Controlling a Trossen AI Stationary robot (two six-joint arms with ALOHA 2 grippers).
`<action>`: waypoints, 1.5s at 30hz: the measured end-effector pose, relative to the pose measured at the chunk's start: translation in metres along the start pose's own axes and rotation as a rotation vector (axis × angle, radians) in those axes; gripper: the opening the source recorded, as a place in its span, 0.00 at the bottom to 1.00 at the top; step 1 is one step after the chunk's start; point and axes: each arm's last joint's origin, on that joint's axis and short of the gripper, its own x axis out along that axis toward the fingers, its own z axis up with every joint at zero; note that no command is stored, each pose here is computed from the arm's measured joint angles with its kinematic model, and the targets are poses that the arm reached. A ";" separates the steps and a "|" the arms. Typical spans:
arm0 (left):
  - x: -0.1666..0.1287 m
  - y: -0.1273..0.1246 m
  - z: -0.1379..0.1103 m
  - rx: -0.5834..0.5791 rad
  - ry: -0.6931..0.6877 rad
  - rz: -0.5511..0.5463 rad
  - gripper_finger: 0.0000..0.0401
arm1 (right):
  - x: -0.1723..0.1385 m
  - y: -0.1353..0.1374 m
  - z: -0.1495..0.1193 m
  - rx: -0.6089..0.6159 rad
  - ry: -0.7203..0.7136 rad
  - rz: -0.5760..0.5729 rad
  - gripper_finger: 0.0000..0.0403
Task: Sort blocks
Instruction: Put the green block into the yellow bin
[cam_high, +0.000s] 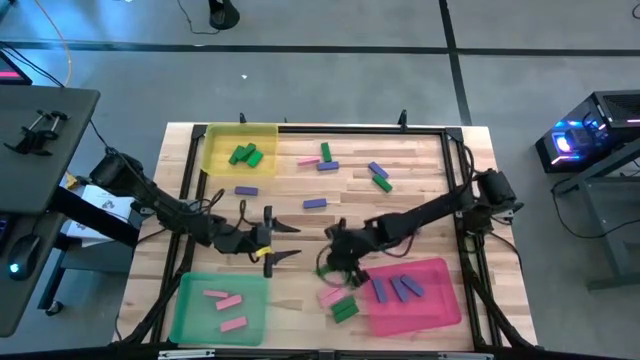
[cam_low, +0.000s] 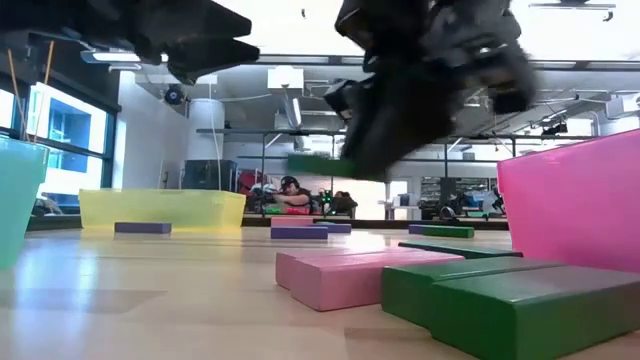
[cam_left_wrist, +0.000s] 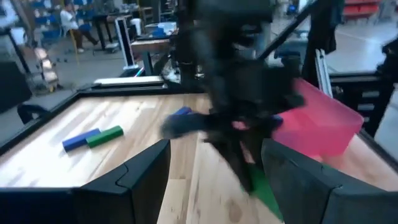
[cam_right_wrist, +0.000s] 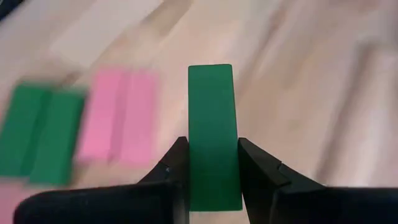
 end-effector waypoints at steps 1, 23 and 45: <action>-0.001 -0.001 -0.001 0.017 0.001 -0.005 0.59 | 0.000 -0.004 -0.003 0.024 -0.052 -0.024 0.18; 0.032 -0.015 -0.017 -0.050 -0.234 0.005 0.59 | -0.026 0.036 -0.020 0.184 -0.854 -0.543 0.18; 0.055 -0.039 -0.004 -0.015 -0.331 -0.077 0.38 | -0.024 0.042 -0.010 0.121 -0.849 -0.495 0.18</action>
